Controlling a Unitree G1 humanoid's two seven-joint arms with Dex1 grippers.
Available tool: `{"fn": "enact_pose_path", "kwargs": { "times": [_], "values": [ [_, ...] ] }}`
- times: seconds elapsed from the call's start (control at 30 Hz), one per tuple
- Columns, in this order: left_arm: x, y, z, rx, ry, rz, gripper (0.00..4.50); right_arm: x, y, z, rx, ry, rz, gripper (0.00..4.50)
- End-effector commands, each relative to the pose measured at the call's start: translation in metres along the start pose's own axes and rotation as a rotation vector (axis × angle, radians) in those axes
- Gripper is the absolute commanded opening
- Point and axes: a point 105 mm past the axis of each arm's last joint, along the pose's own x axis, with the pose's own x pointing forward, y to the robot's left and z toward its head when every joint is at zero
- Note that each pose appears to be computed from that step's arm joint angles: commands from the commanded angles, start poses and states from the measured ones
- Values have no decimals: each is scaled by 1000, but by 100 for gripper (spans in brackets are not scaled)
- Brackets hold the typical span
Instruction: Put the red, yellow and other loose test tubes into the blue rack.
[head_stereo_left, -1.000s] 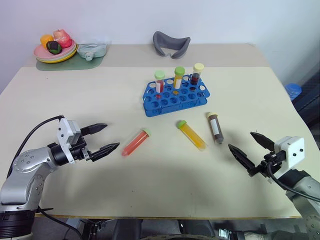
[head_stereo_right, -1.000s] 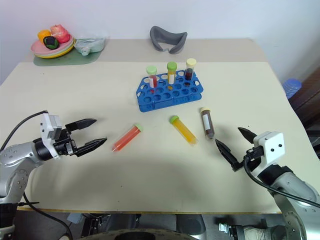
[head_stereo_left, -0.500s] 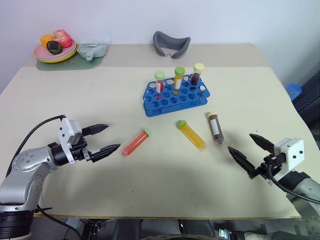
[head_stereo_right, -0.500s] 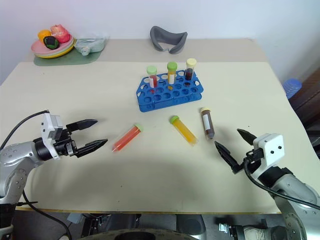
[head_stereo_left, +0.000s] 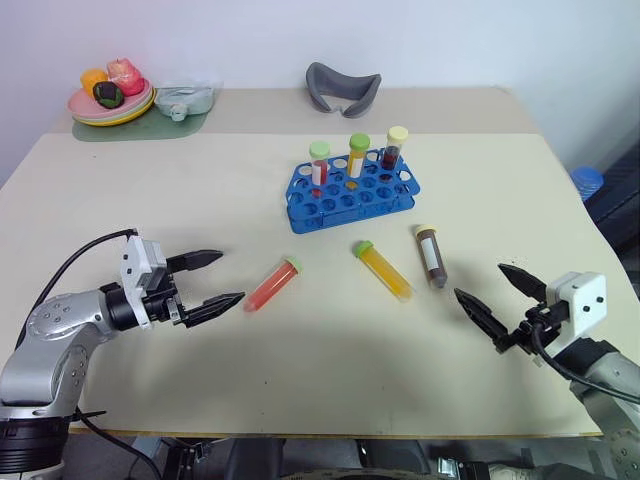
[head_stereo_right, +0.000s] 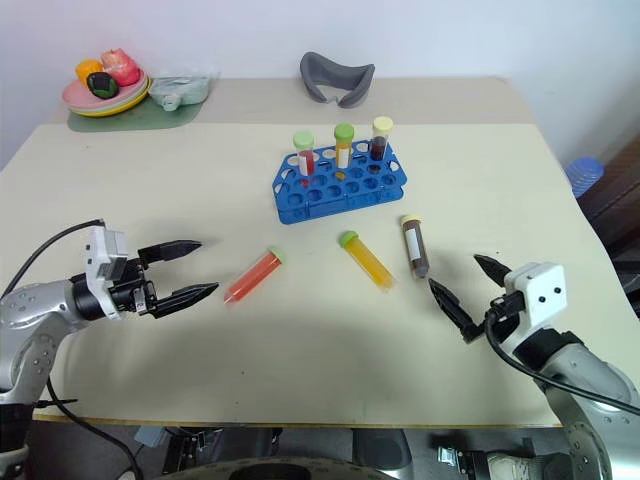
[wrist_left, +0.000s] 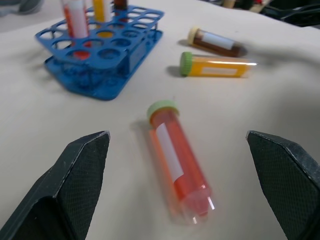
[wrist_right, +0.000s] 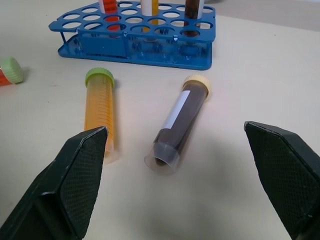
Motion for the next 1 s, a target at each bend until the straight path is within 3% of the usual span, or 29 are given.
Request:
{"fn": "enact_pose_path", "kwargs": {
  "times": [0.03, 0.3, 0.37, 0.5, 0.67, 0.87, 1.0],
  "values": [
    [3, -6, 17, 42, -36, -87, 448, 3, 4, 10, -27, -23, 14, 447],
    [7, -29, 24, 125, 37, -372, 448, 33, 1, 14, 34, 41, 105, 447],
    [6, -28, 21, 137, 56, -377, 448, 39, -3, 16, 43, 60, 103, 447],
    [8, -27, 20, 150, 67, -385, 448, 49, -18, 3, 82, 237, 36, 447],
    [14, -30, 20, 149, 64, -390, 448, 68, -29, 15, 176, 419, 10, 447],
    [16, -33, 19, 130, 60, -381, 448, 82, -35, 39, 253, 507, -37, 447],
    [18, -35, 17, 115, 55, -386, 448, 90, -39, 37, 237, 587, -75, 447]
  ]
}}
